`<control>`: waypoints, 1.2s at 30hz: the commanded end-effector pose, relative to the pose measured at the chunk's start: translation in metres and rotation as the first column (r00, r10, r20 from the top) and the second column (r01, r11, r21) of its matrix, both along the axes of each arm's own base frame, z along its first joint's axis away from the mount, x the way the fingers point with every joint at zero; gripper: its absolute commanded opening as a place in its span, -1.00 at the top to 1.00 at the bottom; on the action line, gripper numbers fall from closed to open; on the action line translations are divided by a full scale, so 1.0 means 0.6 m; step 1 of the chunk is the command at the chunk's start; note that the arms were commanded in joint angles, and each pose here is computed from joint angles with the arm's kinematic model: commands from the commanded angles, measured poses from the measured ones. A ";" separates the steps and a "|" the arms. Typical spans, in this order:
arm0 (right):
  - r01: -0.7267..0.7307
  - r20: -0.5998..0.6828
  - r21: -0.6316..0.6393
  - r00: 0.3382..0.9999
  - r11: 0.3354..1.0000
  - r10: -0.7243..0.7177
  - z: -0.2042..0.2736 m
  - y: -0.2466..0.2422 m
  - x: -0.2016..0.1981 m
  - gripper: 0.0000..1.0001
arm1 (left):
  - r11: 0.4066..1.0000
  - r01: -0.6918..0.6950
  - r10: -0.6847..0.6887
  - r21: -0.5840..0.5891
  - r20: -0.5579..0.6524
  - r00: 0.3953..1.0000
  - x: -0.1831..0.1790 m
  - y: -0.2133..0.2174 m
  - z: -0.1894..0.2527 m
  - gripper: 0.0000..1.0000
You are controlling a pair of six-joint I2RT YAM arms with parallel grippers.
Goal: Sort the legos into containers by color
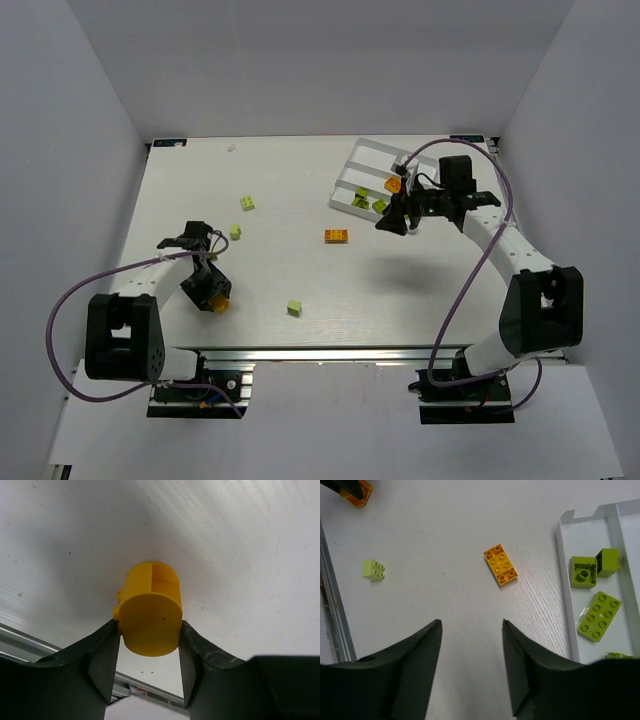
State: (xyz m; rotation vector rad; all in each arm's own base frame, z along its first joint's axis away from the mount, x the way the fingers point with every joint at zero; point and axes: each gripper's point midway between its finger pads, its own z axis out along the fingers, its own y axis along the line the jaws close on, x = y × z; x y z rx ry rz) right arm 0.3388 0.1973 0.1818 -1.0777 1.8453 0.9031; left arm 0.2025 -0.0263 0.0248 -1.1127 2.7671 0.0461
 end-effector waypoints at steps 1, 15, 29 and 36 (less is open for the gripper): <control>-0.004 0.048 0.039 0.999 0.999 0.002 0.043 -0.002 -0.018 -0.06 | 0.999 0.022 -0.018 -0.030 0.142 0.990 0.051 -0.017 0.061 0.47; 0.507 0.069 0.057 0.858 0.860 -0.510 0.084 -0.103 0.045 1.00 | 0.734 0.534 -0.148 -0.419 0.669 0.728 0.336 -0.303 0.293 0.78; 0.529 0.092 0.016 0.844 0.848 -0.528 0.068 -0.130 0.016 1.00 | 0.668 0.589 -0.106 -0.454 0.726 0.680 0.572 -0.567 0.264 0.75; 0.530 0.081 0.015 0.845 0.848 -0.529 0.058 -0.132 0.008 1.00 | 0.626 0.600 -0.066 -0.497 0.734 0.676 0.576 -0.644 0.239 0.66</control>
